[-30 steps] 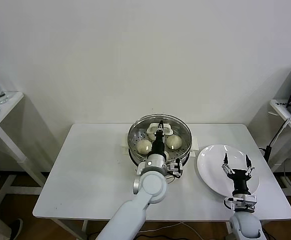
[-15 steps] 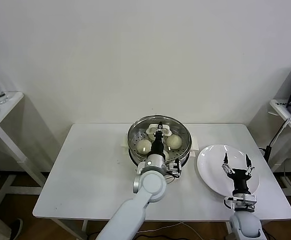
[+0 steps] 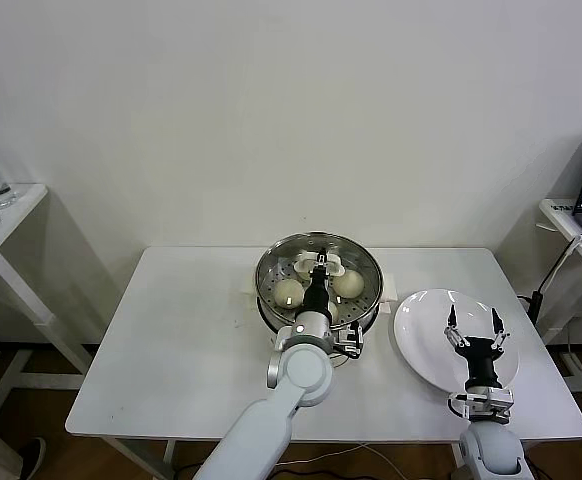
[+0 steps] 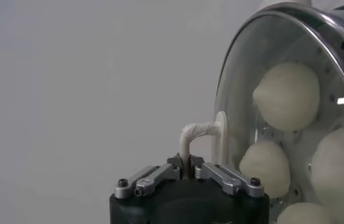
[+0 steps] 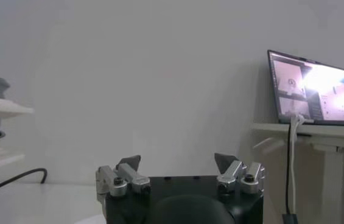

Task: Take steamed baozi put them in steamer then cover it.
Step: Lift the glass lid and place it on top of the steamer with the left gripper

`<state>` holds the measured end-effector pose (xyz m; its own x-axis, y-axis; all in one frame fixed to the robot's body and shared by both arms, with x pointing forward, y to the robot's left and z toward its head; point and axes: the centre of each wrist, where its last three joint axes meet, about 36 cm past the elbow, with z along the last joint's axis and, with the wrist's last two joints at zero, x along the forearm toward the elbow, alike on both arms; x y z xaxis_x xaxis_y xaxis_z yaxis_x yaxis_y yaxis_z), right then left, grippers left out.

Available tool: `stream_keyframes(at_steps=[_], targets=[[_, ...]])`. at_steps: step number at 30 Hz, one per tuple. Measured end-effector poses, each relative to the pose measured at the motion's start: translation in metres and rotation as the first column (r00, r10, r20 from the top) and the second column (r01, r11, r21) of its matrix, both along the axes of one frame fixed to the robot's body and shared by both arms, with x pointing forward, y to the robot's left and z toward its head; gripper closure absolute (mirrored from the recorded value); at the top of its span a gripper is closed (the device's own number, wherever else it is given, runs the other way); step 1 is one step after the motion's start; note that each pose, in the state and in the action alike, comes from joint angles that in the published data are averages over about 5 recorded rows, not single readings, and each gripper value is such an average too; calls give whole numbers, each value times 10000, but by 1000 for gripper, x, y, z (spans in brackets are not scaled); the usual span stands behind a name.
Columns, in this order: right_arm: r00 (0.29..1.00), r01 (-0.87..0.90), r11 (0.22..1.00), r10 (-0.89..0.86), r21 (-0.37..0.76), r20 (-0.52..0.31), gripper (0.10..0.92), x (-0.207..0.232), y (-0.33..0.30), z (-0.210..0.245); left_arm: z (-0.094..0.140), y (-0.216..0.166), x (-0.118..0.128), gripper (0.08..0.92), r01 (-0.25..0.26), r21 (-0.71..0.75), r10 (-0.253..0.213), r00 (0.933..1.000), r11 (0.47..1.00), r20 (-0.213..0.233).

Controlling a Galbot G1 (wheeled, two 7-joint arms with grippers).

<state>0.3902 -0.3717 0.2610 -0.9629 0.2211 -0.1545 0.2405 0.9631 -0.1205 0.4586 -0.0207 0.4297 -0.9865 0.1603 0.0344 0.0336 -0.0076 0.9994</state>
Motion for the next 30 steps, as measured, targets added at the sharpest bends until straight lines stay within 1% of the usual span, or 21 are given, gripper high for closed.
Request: stream_keyframes(at_steps=[7, 10, 20, 27, 30], targets=[[10000, -11, 10000, 11, -1, 13, 200, 1, 0, 0, -2, 2, 1, 808, -25, 33, 25, 10000, 10000, -42], [10000, -11, 10000, 11, -9, 10, 200, 1, 0, 0, -2, 4, 0, 756, -59, 44, 59, 10000, 10000, -76], [10000, -20, 10000, 20, -38, 28, 200, 1, -1, 1, 4, 10, -11, 471, 2, -107, -2, 10000, 9999, -41], [10000, -30, 10000, 30, -55, 57, 200, 1, -1, 3, 14, 18, -32, 265, 173, -541, -178, 9998, 9984, -98], [10000, -58, 10000, 58, -64, 42, 200, 1, 0, 4, 22, 27, -42, 200, 228, -830, -234, 9997, 9963, -62]])
